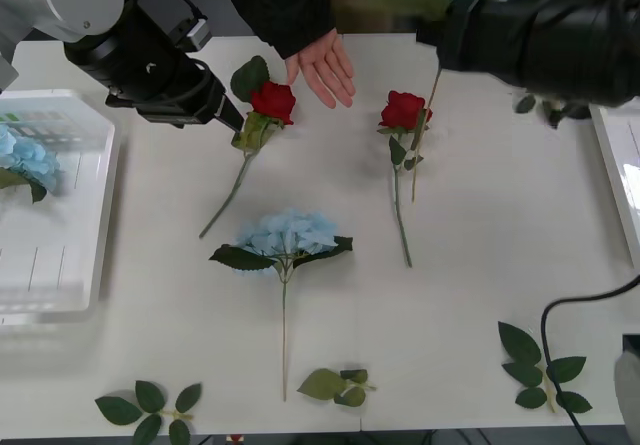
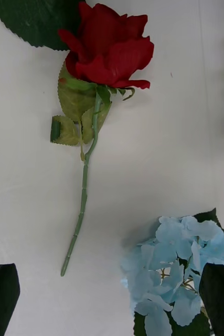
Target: Place the red flowers into the right box and the blue flowers into the left box. If a person shows an open palm, hand one flower to the person first, then continue sorting.
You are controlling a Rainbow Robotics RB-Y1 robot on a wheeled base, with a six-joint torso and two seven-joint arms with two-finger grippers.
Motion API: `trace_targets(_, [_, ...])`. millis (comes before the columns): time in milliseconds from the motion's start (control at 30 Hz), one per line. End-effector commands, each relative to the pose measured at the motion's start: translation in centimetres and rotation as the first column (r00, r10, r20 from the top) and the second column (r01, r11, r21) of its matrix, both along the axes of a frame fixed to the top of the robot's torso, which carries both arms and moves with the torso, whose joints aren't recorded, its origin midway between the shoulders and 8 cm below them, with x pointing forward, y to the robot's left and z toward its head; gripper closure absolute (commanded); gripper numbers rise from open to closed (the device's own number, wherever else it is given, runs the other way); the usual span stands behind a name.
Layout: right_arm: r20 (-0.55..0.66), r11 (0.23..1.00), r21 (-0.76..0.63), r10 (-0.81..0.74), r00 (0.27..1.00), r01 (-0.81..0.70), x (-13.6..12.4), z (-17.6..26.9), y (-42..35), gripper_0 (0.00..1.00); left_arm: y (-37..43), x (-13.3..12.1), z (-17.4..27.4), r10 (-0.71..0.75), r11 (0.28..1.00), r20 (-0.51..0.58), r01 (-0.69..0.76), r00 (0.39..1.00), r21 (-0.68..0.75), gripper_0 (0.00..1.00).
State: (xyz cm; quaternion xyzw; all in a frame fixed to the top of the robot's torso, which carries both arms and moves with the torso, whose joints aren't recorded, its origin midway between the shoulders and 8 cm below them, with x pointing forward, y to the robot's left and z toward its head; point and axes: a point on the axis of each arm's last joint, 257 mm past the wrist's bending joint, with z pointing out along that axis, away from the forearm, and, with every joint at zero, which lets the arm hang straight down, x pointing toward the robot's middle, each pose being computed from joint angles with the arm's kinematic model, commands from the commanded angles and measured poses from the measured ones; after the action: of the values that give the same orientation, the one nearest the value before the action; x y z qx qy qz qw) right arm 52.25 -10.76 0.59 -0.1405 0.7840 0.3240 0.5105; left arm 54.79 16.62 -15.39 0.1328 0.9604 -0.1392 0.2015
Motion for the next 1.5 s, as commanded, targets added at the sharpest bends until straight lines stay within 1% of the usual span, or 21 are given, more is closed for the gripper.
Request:
trace_targets(33, [0.138,0.998,-0.051,-0.036,0.99,0.043,1.6,6.0,0.9,1.0,1.5,-0.1,1.2,0.004,1.0,0.013,-0.004,1.0,0.009,0.0])
trace_targets(200, [0.205,0.987,-0.086,-0.118,0.972,0.138,3.2,8.1,2.2,1.0,1.5,-0.1,1.2,0.005,1.0,0.015,-0.005,1.0,0.009,0.0])
trace_targets(367, [0.34,0.958,-0.13,-0.2,0.919,0.256,4.6,10.0,4.9,1.0,1.6,0.0,1.2,0.007,1.0,0.017,-0.007,1.0,0.012,0.0])
trace_targets(500, [0.416,0.955,-0.073,-0.232,0.879,0.287,4.6,10.3,8.6,1.0,1.6,0.0,1.1,0.01,1.0,0.016,-0.01,1.0,0.013,0.0])
trace_targets(667, [0.465,0.954,-0.06,-0.234,0.854,0.295,4.0,9.1,11.5,1.0,1.6,0.0,1.2,0.011,1.0,0.015,-0.012,1.0,0.013,0.0])
trace_targets(833, [0.543,0.942,-0.048,-0.255,0.8,0.333,4.1,8.0,13.0,1.0,1.7,0.0,1.2,0.014,1.0,0.016,-0.015,1.0,0.014,0.0])
trace_targets(1033, [0.553,0.945,0.009,-0.277,0.786,0.326,4.5,8.3,13.3,1.0,1.7,0.0,1.2,0.013,1.0,0.016,-0.013,1.0,0.014,0.0])
trace_targets(1267, [0.55,0.943,0.011,-0.283,0.785,0.332,4.7,8.1,13.0,1.0,1.7,0.0,1.1,0.015,1.0,0.014,-0.015,1.0,0.013,0.0])
trace_targets(1500, [0.553,0.945,0.013,-0.279,0.785,0.326,5.5,7.6,13.0,1.0,1.7,0.0,1.1,0.015,1.0,0.014,-0.015,1.0,0.013,0.0])
